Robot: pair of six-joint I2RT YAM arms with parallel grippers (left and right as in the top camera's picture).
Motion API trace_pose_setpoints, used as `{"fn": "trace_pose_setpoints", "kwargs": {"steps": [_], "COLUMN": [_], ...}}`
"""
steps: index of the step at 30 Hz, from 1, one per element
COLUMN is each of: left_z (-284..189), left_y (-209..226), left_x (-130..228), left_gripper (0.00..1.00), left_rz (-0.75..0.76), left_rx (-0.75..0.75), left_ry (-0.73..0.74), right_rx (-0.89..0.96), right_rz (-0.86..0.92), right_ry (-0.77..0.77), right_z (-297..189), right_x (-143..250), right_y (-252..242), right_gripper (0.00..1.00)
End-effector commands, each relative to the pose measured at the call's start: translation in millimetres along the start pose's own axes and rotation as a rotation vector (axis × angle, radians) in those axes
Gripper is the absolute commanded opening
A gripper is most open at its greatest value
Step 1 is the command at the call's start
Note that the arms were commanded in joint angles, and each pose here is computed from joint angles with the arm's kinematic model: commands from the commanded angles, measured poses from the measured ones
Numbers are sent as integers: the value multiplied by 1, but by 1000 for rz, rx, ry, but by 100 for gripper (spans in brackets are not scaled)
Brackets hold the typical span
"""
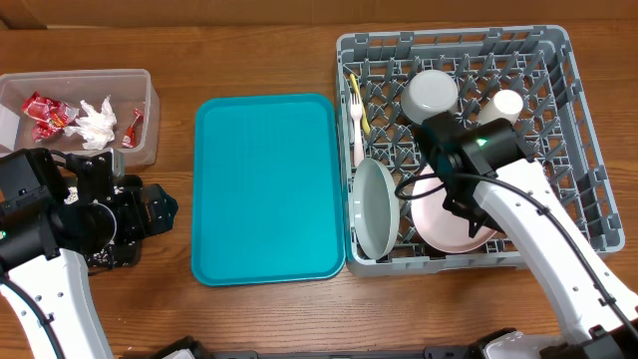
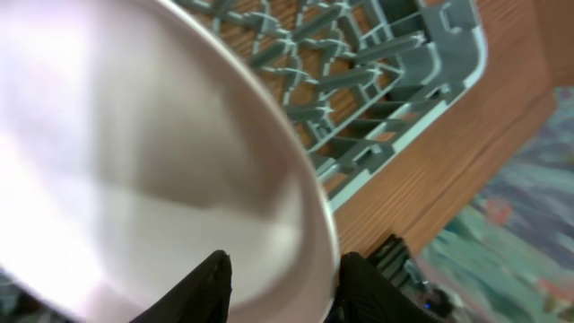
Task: Sort waste into correct bins and load items into the dishwasher rack
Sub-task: 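Lower the white plate into the rack with the right gripper and release, then push the white plate upright into the rack slots with the right gripper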
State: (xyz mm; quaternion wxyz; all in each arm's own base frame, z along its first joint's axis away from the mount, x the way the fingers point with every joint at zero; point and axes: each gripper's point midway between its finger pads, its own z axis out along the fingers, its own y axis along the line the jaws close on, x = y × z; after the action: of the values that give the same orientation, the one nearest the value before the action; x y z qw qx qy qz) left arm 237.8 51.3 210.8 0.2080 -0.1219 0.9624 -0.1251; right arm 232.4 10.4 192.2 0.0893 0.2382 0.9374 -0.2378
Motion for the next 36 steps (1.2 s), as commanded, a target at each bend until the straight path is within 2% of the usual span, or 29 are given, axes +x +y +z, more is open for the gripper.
{"fn": "trace_pose_setpoints", "kwargs": {"steps": [1,2,3,5,9,14,15,17,19,22,26,30,36], "left_z": [2,2,2,2,2,2,2,2,2,2,2,2,2], "left_y": [0,0,0,0,0,0,0,0,0,0,0,0,0], "left_x": [0,0,0,0,0,0,0,0,0,0,0,0,0], "left_gripper": [100,100,100,100,100,100,100,100,100,100,100,100,100], "left_rz": [3,3,3,3,3,3,3,3,3,3,3,3,3], "left_rx": [10,10,10,10,10,10,10,10,10,10,10,10,10], "left_ry": [2,2,2,2,2,2,2,2,2,2,2,2,2], "right_rx": [-143,-181,-219,-298,-393,-347,-325,-274,-232,-212,-274,-301,-481], "right_rz": [19,26,35,46,99,310,344,400,442,455,315,290,181], "right_ry": [-25,-44,-67,-129,-231,-242,-232,-202,-150,-38,89,176,207], "right_z": [-30,-40,-51,-76,-108,-98,-92,-76,-58,-30,4,32,30], "right_x": [-10,-15,-20,-30,-50,-68,-71,-77,-78,-74,-68,-63,-63], "right_y": [8,8,7,0,-29,-85,-94,-109,-117,-111,-73,-46,-11], "right_gripper": [43,43,49,100,100,100,98,64,36,4,4,4,4]}}
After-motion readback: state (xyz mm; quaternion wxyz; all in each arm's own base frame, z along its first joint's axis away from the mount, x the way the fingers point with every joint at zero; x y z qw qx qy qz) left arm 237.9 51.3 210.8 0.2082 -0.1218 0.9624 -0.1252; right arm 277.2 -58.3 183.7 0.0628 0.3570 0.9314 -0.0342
